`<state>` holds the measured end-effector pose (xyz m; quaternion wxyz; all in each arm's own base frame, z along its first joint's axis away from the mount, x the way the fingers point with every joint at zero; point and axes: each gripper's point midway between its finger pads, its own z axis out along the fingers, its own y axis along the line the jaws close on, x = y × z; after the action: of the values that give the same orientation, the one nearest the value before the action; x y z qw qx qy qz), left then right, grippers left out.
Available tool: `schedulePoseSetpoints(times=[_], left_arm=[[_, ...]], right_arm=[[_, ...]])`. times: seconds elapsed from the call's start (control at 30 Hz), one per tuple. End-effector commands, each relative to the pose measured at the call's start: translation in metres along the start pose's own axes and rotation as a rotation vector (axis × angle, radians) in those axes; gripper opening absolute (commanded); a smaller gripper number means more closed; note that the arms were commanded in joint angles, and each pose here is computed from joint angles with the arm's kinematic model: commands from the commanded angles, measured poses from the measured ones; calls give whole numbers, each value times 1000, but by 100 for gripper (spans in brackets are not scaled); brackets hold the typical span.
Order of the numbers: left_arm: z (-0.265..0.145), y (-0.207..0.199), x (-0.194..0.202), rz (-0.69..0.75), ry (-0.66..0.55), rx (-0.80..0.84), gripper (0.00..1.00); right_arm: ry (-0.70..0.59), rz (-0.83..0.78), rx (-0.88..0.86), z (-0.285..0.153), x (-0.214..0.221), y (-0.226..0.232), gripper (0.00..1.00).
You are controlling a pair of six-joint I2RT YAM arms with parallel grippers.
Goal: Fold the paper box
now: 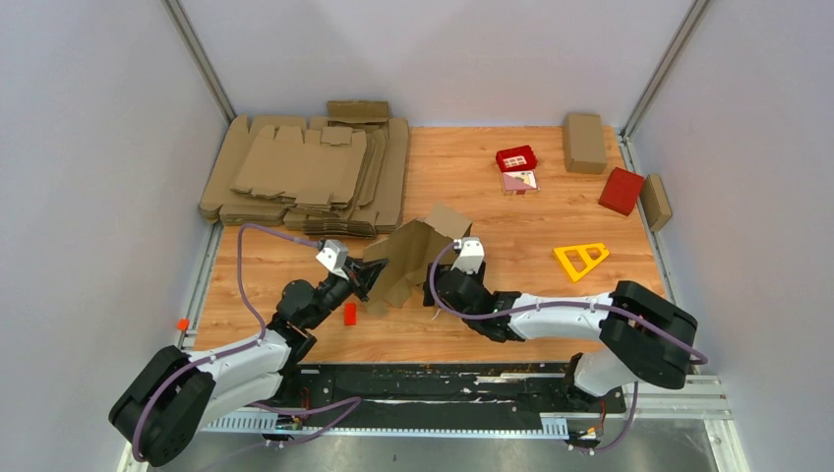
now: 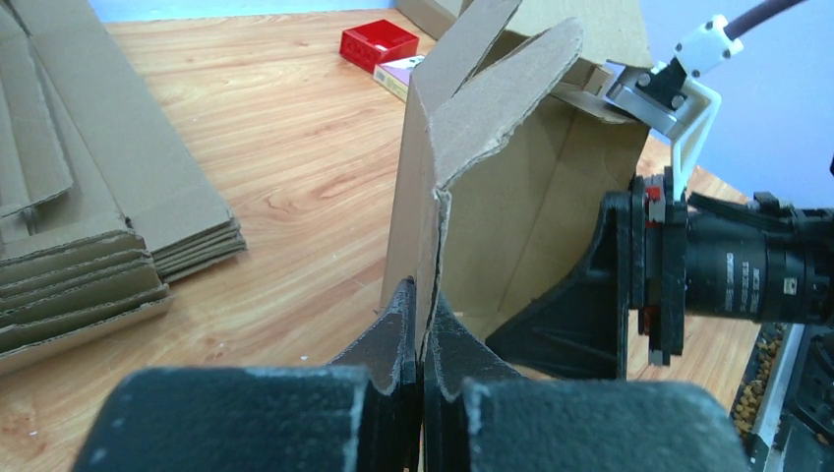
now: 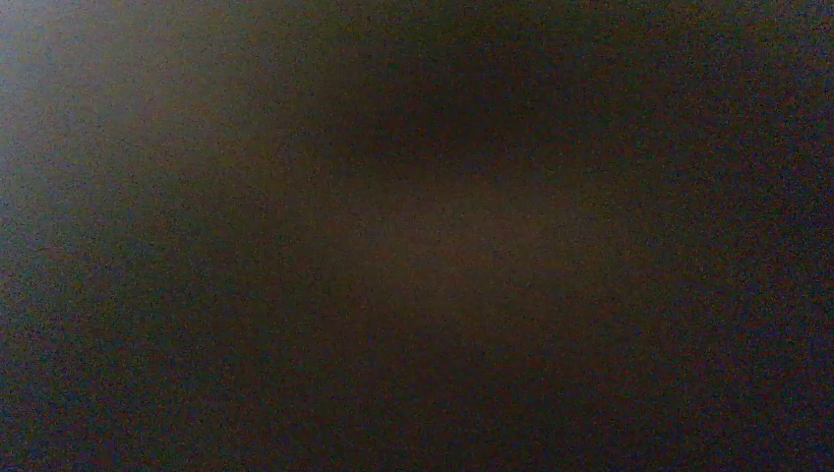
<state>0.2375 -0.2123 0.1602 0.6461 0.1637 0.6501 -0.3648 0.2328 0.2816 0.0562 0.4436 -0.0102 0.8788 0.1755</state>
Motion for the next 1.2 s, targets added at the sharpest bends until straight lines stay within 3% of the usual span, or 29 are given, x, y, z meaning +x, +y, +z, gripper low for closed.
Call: schedulePoseSetpoints(times=[0.0, 0.23, 0.5, 0.8, 0.97, 1.17], left_arm=[[-1, -1, -4, -8, -21, -6, 0], [-1, -2, -4, -4, -20, -3, 0], [0, -4, -2, -7, -11, 12, 0], [-3, -10, 4, -34, 1, 31, 0], [-2, -10, 8, -39, 14, 20, 0], [-2, -10, 9, -31, 22, 15, 0]], right_arm=[[55, -65, 49, -3, 28, -4, 80], [77, -137, 52, -4, 39, -8, 94], [76, -263, -16, -7, 39, 0, 87], [80, -112, -42, -7, 31, 24, 75], [109, -87, -32, -7, 42, 31, 80], [133, -189, 72, -3, 59, 6, 84]])
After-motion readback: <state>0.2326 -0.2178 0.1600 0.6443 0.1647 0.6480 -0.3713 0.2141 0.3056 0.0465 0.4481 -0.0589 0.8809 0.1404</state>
